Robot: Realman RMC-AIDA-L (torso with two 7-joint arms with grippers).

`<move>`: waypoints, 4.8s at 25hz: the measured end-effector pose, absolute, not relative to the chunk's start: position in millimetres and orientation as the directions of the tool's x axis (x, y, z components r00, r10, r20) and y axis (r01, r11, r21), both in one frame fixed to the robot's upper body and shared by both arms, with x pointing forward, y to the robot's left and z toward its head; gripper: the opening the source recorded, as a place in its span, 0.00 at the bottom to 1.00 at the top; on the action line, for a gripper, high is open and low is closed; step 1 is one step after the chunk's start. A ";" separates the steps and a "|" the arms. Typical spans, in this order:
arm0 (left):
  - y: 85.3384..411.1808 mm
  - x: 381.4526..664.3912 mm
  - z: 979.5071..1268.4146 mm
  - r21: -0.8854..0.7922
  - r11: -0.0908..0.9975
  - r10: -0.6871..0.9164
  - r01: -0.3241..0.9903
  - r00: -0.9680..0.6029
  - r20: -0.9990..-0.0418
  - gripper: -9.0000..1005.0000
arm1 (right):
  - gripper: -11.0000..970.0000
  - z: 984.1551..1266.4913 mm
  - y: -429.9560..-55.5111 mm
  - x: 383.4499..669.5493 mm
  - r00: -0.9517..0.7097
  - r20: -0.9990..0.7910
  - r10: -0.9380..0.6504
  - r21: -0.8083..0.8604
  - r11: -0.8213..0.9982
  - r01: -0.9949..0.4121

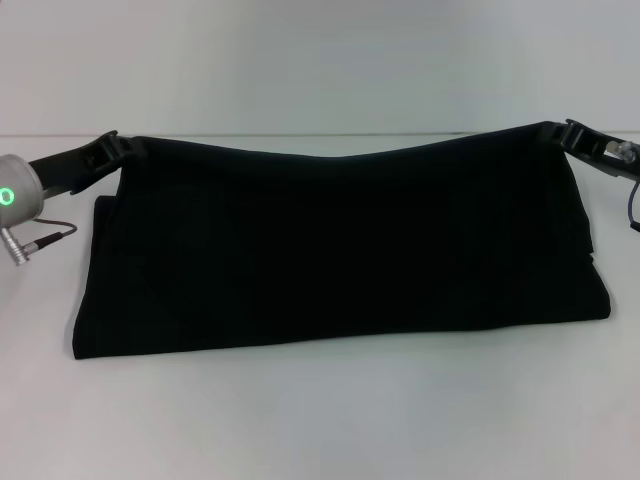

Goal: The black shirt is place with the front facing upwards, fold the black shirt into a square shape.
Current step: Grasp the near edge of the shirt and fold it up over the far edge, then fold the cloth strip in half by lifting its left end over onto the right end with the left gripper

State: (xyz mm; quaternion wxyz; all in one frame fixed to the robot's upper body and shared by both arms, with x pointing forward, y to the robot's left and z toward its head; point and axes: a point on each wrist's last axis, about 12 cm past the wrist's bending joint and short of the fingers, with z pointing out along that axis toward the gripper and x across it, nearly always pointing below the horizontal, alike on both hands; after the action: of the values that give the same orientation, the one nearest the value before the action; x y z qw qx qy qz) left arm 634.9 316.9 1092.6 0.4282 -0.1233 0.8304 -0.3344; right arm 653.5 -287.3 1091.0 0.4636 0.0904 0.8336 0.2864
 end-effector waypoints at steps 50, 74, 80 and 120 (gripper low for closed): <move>397.2 486.7 1060.4 -0.913 0.357 -0.646 -0.196 -0.758 -0.090 0.89 | 0.87 1048.9 -238.5 555.7 -0.190 -0.955 -0.228 0.054 0.497 -0.866; 394.6 500.9 1041.8 -0.851 0.402 -0.700 -0.339 -0.713 -0.047 0.89 | 0.88 1044.9 -235.0 556.4 -0.195 -0.944 -0.265 0.042 0.490 -0.871; 386.1 511.5 1042.6 -0.851 0.409 -0.688 -0.329 -0.724 -0.050 0.89 | 0.87 1045.4 -234.5 556.7 -0.193 -0.945 -0.264 0.042 0.488 -0.872; 365.9 540.9 1048.9 -0.795 0.549 -0.580 -0.260 -0.803 -0.138 0.10 | 0.86 1048.3 -225.4 559.1 -0.182 -0.947 -0.265 0.044 0.455 -0.889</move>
State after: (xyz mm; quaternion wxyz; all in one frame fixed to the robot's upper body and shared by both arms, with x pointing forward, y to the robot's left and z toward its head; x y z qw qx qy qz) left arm 540.9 365.9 1048.9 0.1966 -0.2446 0.8578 -0.4070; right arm 559.1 -225.4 1048.3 0.4885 -0.4127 0.6992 0.3197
